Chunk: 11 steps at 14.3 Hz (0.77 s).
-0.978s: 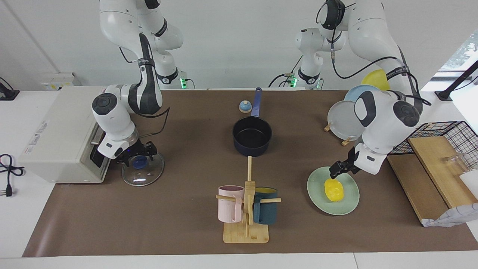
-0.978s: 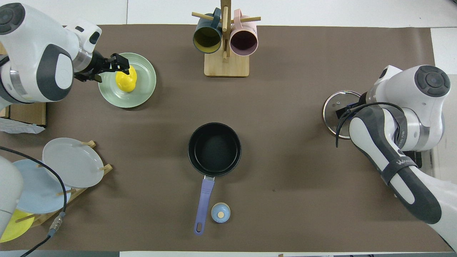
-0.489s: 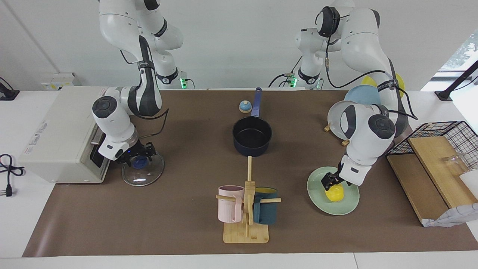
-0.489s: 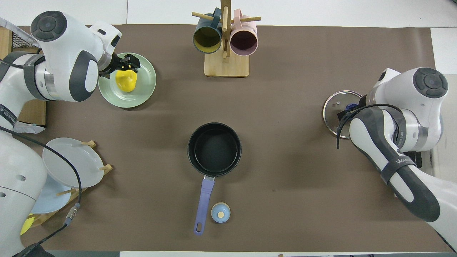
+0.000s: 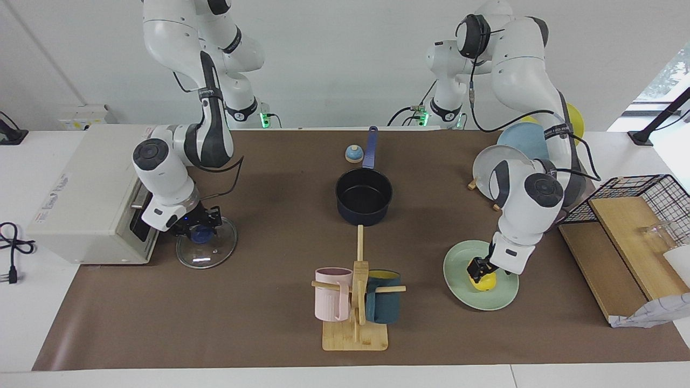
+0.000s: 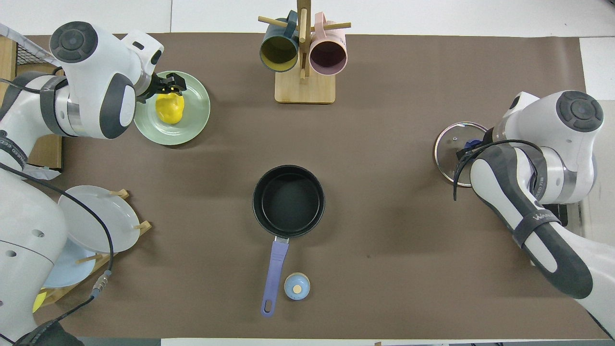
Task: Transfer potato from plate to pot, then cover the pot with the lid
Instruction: 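Close the left gripper on the yellow potato while the right gripper lifts the lid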
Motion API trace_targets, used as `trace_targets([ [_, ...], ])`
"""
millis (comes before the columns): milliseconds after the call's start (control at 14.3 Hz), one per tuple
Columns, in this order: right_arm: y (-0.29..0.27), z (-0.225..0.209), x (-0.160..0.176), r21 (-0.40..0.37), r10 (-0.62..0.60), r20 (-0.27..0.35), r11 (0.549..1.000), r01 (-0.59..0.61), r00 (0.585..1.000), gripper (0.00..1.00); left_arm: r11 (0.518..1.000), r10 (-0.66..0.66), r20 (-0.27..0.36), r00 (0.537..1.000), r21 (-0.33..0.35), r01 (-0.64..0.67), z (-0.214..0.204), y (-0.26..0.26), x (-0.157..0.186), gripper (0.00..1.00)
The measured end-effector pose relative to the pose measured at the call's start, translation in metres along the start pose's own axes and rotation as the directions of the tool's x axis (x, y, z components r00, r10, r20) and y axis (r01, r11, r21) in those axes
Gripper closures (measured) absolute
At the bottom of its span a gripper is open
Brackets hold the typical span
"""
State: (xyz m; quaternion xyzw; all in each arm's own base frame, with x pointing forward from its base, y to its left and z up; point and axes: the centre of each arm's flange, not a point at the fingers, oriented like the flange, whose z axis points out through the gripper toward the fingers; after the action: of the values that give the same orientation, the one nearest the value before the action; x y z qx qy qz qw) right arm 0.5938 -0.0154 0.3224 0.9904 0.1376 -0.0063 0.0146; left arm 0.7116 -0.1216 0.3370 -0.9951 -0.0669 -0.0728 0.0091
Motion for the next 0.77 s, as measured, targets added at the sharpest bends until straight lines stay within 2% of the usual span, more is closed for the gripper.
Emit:
trace_targets([
  [140, -0.001, -0.010, 0.004, 0.007, -0.004, 0.023, 1.000, 0.004, 1.000, 0.34, 1.000, 0.005, -0.007, 1.000, -0.005, -0.005, 0.017, 0.000, -0.008, 0.02],
  [349, -0.005, -0.054, 0.017, 0.018, -0.016, 0.058, 1.000, 0.015, 0.998, 0.34, 1.000, 0.007, -0.001, 1.000, -0.004, -0.007, 0.026, 0.000, -0.012, 0.05],
  [489, -0.014, -0.098, 0.026, 0.021, -0.032, 0.069, 0.999, 0.030, 0.997, 0.34, 1.000, 0.007, -0.005, 1.000, -0.006, -0.007, 0.024, 0.001, -0.011, 0.28],
  [559, -0.021, -0.124, 0.030, 0.022, -0.035, 0.077, 0.999, 0.034, 0.996, 0.34, 1.000, 0.008, -0.008, 1.000, -0.007, -0.008, 0.021, 0.002, -0.010, 0.33],
  [769, -0.048, -0.186, 0.032, 0.023, 0.005, 0.114, 1.000, -0.007, 0.994, 0.34, 1.000, 0.005, -0.001, 1.000, -0.011, -0.005, 0.010, 0.007, -0.006, 0.33],
])
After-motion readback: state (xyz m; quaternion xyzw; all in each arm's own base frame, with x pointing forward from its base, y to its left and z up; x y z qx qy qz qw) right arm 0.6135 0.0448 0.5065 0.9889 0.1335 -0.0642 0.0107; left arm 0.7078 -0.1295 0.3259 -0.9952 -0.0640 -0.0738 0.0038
